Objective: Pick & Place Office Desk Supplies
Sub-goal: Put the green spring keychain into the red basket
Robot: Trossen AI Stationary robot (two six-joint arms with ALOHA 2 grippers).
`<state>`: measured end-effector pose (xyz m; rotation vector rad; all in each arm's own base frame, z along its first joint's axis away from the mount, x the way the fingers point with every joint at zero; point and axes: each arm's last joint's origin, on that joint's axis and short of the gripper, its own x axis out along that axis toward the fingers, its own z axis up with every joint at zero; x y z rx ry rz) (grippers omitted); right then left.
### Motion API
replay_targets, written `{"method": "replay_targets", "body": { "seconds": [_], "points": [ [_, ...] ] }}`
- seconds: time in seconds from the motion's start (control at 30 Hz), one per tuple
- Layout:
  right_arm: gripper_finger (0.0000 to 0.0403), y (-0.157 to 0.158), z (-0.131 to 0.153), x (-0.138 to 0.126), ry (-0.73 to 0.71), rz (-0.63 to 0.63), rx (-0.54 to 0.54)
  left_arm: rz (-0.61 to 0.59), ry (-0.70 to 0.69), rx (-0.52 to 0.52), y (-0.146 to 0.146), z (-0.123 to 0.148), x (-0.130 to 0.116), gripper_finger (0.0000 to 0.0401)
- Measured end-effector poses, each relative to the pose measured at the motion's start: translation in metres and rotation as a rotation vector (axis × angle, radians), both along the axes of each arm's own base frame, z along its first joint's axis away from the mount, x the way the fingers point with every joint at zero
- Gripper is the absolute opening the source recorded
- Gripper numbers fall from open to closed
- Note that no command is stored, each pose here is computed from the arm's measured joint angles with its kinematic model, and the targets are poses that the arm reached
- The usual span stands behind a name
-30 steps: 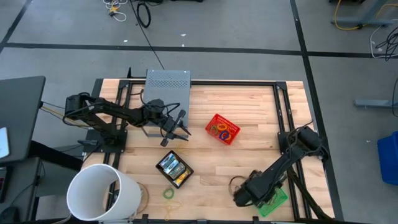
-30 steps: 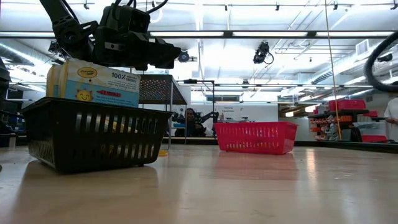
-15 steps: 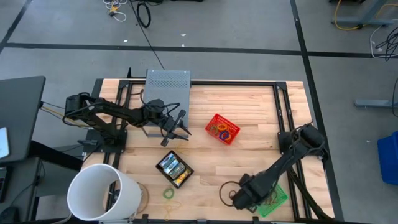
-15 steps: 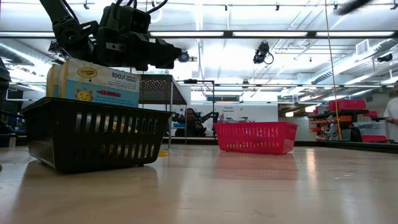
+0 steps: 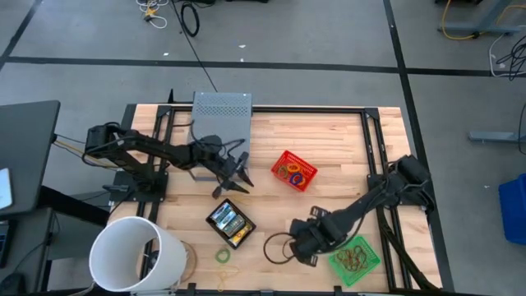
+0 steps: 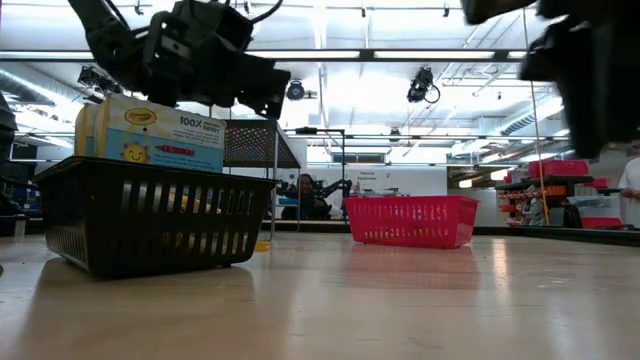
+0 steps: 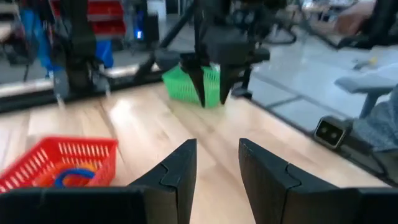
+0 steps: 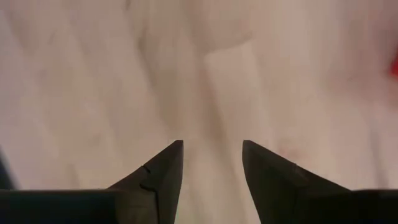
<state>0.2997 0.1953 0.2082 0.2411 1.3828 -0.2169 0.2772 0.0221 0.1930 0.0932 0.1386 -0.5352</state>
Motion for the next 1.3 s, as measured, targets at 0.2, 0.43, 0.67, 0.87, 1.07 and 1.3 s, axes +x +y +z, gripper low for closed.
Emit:
{"method": "replay_targets", "body": {
  "seconds": [0.2,0.43,0.67,0.87,1.07,1.3],
  "points": [
    [0.0172,-0.014,0.000,0.008,-0.020,0.074,-0.071,0.061,0.153,0.122,-0.023,0.007,0.015,0.0127],
    [0.0172,-0.016,0.000,0.001,0.036,0.186,-0.142,-0.057,0.317,0.189,-0.056,0.014,0.018,0.0127],
    [0.0172,-0.015,0.000,-0.013,0.110,0.231,-0.271,-0.220,0.339,0.234,-0.101,0.022,0.011,0.0127],
    [0.0172,-0.011,0.000,-0.018,0.102,0.250,-0.338,-0.223,0.379,0.277,-0.130,0.025,0.003,0.0127],
    [0.0172,-0.010,0.000,-0.019,0.099,0.252,-0.341,-0.231,0.446,0.351,-0.147,0.019,-0.009,0.0125],
    [0.0172,-0.010,0.000,-0.020,0.122,0.291,-0.338,-0.241,0.467,0.358,-0.165,0.017,-0.019,0.0111]
  ]
}}
